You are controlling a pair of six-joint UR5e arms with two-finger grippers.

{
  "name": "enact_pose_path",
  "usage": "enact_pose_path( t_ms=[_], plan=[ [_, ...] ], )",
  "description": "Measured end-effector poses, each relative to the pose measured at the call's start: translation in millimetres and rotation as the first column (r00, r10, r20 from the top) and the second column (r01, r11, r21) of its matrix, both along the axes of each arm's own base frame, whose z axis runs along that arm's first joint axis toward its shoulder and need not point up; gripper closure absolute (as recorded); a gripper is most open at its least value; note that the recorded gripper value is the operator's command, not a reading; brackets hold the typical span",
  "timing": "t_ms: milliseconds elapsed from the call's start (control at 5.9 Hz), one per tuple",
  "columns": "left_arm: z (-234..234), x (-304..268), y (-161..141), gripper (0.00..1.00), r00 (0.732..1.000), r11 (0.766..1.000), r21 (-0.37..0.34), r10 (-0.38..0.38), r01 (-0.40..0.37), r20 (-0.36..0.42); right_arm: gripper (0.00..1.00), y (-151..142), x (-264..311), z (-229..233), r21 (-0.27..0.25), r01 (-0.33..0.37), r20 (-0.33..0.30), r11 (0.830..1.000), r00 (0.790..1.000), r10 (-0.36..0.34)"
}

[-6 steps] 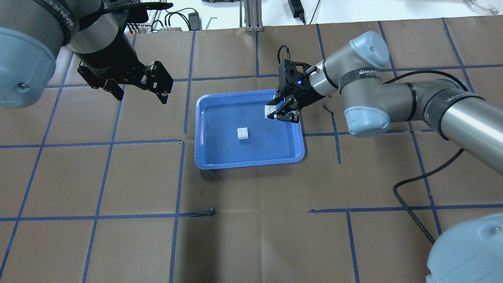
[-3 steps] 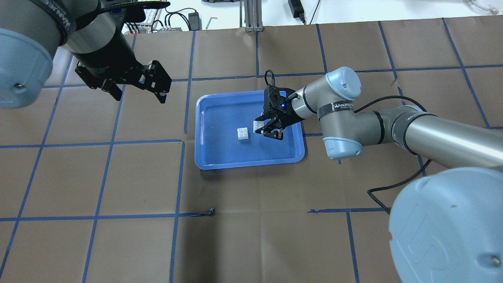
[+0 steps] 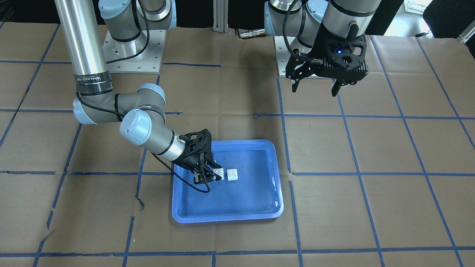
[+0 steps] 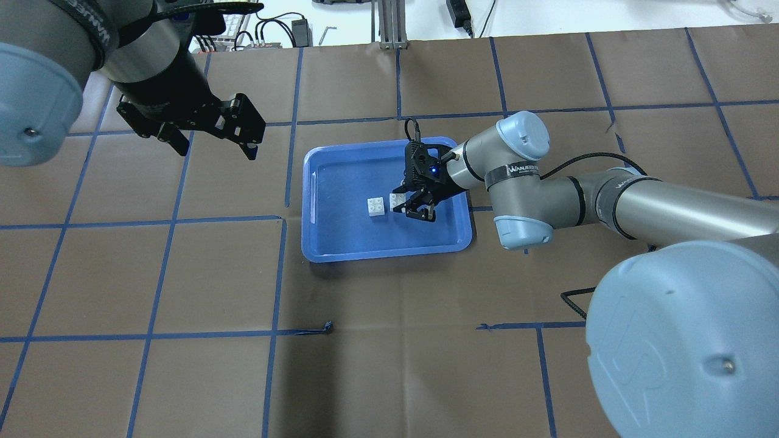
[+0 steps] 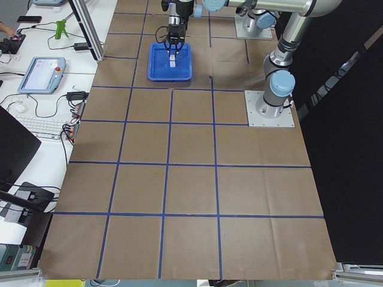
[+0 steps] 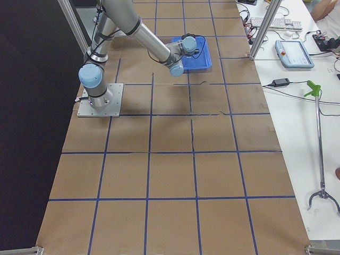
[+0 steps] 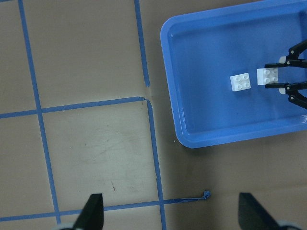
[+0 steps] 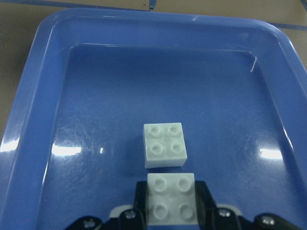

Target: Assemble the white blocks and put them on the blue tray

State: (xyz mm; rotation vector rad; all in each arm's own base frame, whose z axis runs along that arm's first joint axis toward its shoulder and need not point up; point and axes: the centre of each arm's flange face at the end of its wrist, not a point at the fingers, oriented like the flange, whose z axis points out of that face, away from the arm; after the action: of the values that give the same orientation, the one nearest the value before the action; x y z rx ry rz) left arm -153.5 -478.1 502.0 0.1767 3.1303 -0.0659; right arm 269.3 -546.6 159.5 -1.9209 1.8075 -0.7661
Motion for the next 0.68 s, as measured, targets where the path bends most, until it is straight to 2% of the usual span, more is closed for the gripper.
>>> enact_pose_path(
  t_ms=[677],
  plan=[
    [0.0, 0.1, 0.0, 0.01, 1.0, 1.0, 0.0, 0.0, 0.0, 0.0, 0.78, 2.4, 5.0, -1.7, 0.022, 0.02, -0.005, 1.0, 1.0, -0.02]
  ],
)
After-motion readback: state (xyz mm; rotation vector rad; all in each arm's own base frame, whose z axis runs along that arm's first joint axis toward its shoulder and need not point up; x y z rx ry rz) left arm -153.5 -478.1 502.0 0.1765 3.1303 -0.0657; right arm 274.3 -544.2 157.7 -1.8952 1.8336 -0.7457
